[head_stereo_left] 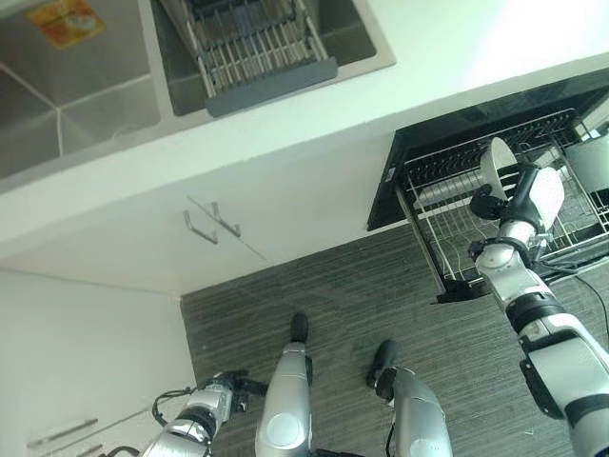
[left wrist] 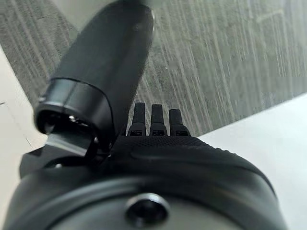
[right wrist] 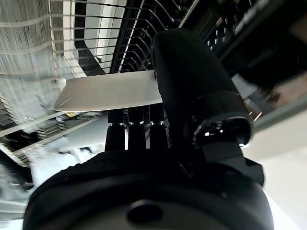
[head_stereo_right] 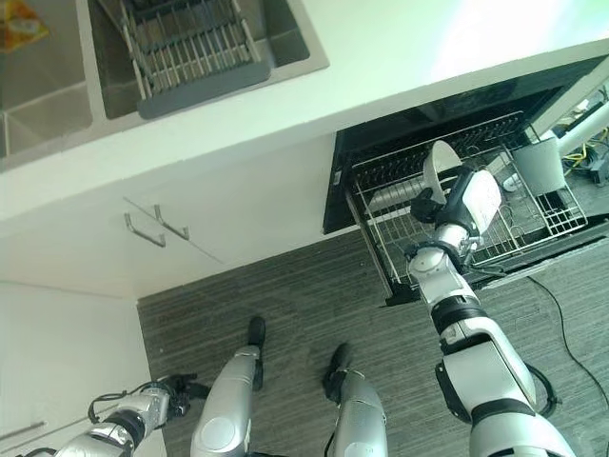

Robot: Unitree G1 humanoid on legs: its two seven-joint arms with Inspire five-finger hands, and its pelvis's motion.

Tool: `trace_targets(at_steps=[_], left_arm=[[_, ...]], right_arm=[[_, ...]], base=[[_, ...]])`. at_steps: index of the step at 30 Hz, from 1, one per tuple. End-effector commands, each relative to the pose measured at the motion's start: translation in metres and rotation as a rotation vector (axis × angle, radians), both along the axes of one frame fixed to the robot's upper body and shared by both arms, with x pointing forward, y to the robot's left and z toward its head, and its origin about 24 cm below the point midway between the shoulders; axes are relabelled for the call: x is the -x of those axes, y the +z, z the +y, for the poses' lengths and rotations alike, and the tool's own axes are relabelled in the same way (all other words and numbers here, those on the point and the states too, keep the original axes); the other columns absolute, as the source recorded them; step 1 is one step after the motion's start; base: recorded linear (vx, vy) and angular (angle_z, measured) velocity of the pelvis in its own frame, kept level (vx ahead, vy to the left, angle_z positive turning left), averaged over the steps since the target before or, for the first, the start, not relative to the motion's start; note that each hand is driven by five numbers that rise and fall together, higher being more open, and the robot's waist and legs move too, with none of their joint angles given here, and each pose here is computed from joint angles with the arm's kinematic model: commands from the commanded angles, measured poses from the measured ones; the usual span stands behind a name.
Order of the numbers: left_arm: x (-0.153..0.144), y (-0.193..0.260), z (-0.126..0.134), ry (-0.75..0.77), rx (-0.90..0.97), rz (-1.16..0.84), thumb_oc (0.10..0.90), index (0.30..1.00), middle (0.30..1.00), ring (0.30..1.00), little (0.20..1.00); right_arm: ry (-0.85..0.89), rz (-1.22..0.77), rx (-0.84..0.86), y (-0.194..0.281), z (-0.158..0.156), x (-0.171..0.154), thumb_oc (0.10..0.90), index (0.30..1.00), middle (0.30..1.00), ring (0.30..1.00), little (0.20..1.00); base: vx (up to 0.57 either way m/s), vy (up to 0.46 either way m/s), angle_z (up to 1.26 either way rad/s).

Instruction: Place the dishes in the dishwasher.

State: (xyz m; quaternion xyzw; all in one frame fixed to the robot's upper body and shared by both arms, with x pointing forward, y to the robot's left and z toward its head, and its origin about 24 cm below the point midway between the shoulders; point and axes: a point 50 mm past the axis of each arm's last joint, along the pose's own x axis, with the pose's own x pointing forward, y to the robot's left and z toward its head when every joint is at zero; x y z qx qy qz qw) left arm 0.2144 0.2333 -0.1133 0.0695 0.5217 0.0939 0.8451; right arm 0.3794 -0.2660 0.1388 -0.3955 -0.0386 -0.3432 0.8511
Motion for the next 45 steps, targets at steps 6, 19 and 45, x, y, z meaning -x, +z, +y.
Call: trace_targets(at_steps=[6, 19, 45], left_arm=[[0.016, 0.001, 0.034, 0.016, -0.111, 0.016, 0.800, 0.900, 0.900, 0.900, 0.900], [0.004, 0.005, 0.020, 0.001, -0.084, -0.061, 0.800, 0.900, 0.900, 0.900, 0.900], [-0.032, 0.022, 0.002, 0.052, -0.017, -0.084, 0.800, 0.900, 0.900, 0.900, 0.900]], right_arm=[[-0.043, -0.113, 0.177, 0.055, 0.018, -0.016, 0.400, 0.300, 0.300, 0.300, 0.300], [-0.234, -0.118, 0.032, 0.054, 0.000, -0.011, 0.400, 0.300, 0.300, 0.300, 0.300], [-0.328, -0.082, -0.275, 0.011, -0.023, 0.004, 0.800, 0.900, 0.900, 0.900, 0.900]], base=[[-0.06, -0.037, 0.14], [-0.05, 0.012, 0.07], [-0.01, 0.032, -0.06]])
